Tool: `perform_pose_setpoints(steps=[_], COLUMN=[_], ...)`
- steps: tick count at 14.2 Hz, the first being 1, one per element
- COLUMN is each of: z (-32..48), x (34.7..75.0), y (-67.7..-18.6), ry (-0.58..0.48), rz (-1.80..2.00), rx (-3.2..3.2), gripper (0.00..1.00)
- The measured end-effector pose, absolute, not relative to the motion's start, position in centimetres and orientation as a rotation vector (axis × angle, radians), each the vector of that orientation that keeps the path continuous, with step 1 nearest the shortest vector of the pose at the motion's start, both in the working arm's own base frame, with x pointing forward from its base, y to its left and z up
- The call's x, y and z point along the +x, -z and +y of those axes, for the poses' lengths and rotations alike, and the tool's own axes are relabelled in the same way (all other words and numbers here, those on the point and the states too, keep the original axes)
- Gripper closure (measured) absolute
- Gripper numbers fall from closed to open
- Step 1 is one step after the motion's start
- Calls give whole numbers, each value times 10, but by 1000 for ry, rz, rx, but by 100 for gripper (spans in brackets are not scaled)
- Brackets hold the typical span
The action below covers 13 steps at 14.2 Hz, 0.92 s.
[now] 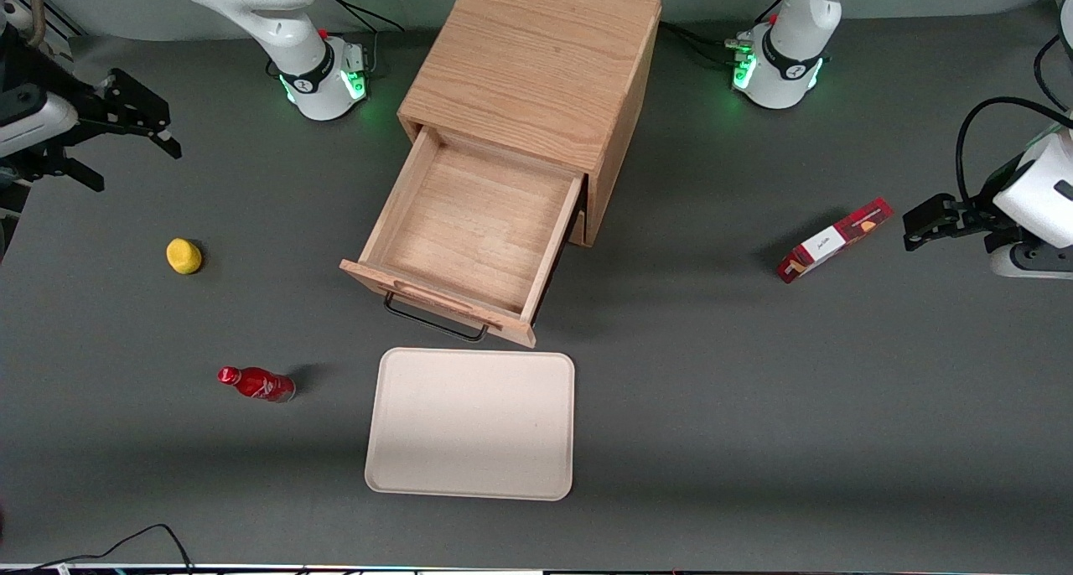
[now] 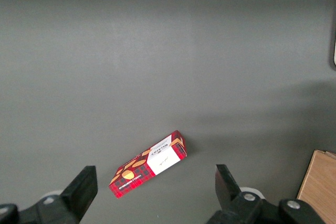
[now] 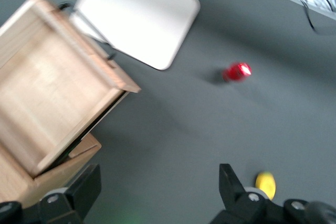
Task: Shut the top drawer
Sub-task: 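Move the right gripper down toward the open drawer's front panel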
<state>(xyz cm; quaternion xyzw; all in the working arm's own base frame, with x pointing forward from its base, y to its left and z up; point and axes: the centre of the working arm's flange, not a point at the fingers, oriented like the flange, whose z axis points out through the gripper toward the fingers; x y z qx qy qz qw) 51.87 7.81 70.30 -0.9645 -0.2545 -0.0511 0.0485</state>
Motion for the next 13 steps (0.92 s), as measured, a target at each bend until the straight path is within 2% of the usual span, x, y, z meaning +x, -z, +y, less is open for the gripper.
perform_pose_setpoints(steps=[3, 7, 13], z=[103, 128, 143], x=[526, 547, 600], y=[-698, -678, -607], ry=[164, 141, -5], rz=[-1194, -1544, -1677], rx=[-2799, -2600, -2400], gripper=[0, 0, 0])
